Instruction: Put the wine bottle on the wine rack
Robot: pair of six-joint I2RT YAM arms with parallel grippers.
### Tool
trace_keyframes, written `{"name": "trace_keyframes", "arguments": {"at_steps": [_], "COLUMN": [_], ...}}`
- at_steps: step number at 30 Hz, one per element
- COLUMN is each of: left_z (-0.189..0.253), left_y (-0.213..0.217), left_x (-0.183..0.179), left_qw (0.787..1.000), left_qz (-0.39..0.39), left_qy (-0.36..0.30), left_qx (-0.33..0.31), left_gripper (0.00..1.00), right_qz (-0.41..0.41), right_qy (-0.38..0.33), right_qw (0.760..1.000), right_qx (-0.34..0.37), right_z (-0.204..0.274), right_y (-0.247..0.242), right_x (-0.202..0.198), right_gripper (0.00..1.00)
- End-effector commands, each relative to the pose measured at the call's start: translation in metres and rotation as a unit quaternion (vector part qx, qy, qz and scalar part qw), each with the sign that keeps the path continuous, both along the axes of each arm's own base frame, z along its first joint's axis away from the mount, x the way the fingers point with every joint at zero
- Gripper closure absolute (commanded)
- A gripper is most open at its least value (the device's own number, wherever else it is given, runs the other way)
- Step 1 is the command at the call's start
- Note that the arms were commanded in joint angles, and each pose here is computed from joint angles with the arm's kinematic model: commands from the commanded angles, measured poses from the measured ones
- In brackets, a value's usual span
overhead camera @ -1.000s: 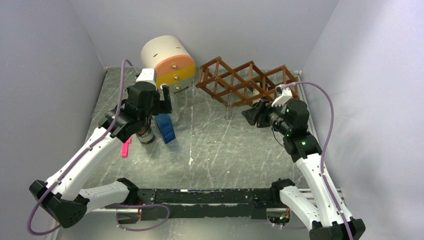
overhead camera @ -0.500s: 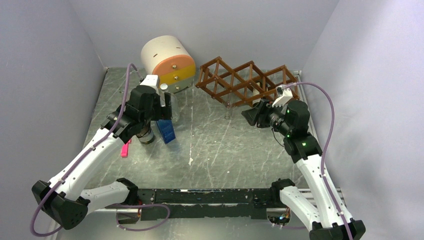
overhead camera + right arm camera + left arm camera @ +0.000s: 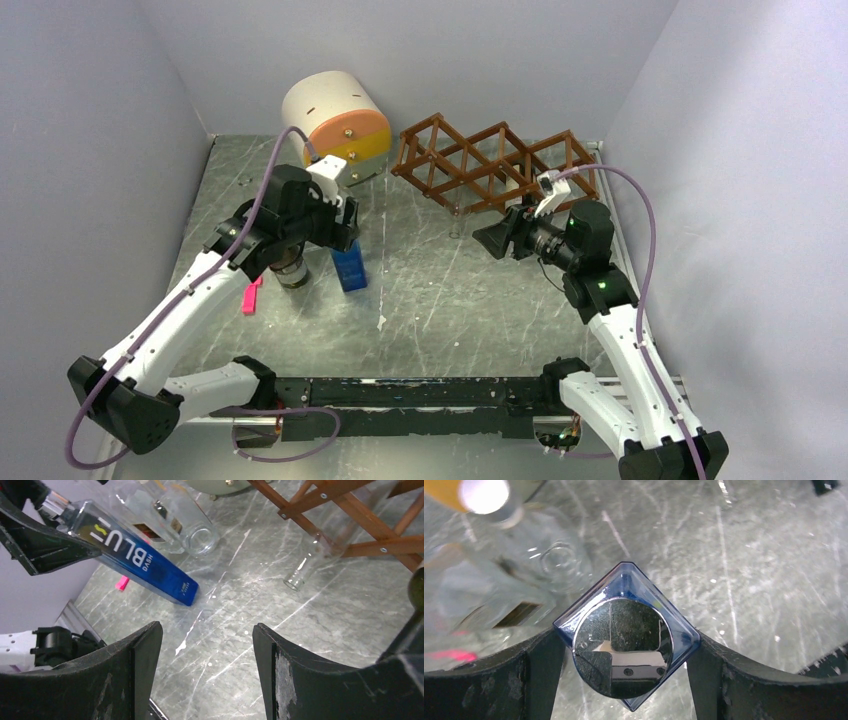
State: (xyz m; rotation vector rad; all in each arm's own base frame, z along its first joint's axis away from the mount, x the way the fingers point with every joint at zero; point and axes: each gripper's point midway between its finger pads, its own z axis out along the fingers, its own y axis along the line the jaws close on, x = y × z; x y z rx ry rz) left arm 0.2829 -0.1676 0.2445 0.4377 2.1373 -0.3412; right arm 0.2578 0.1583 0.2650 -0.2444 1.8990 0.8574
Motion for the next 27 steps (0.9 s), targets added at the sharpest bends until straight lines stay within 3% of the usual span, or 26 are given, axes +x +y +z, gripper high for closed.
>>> {"name": "trace_keyframes", "arguments": {"at_steps": [1,6,9,14,19,27], "left_z": [0.045,0.039,0.026,0.024,0.044,0.089], "left_y": [-0.049,-0.083,-0.103,-0.104,-0.102,-0.091], "left_x": [-0.012,-0.027,-0.039,-0.041,-0.044,-0.05], "left_qw": [0.988,0.978,0.972,0.972,0.967,0.96], "left_qz": [-0.136,-0.2,-0.232,-0.232,-0.239,-0.222], "left_qy": [-0.032,-0.027,-0.018,-0.029,-0.069,-0.14], "left_qx": [-0.073,-0.059,-0.036,-0.036,-0.054,-0.094], "left_gripper": [0.41,0.41,0.34,0.18,0.0,0.0], "right_qz": [0.045,0.054,0.054,0.072,0.096,0.176], "right_qy": [-0.041,-0.054,-0.06,-0.062,-0.084,-0.15], "right_qw": [0.998,0.997,0.997,0.995,0.992,0.972], "right_qx": [0.008,0.006,0.002,-0.009,-0.02,-0.042], "right_z": [0.012,0.015,0.016,0.017,0.022,0.034], "right_y": [0.013,0.019,0.022,0.032,0.05,0.098], "right_x": [-0.004,-0.006,-0.008,-0.012,-0.02,-0.031], "right_gripper": [0.29,0.27,0.27,0.26,0.19,0.17]}}
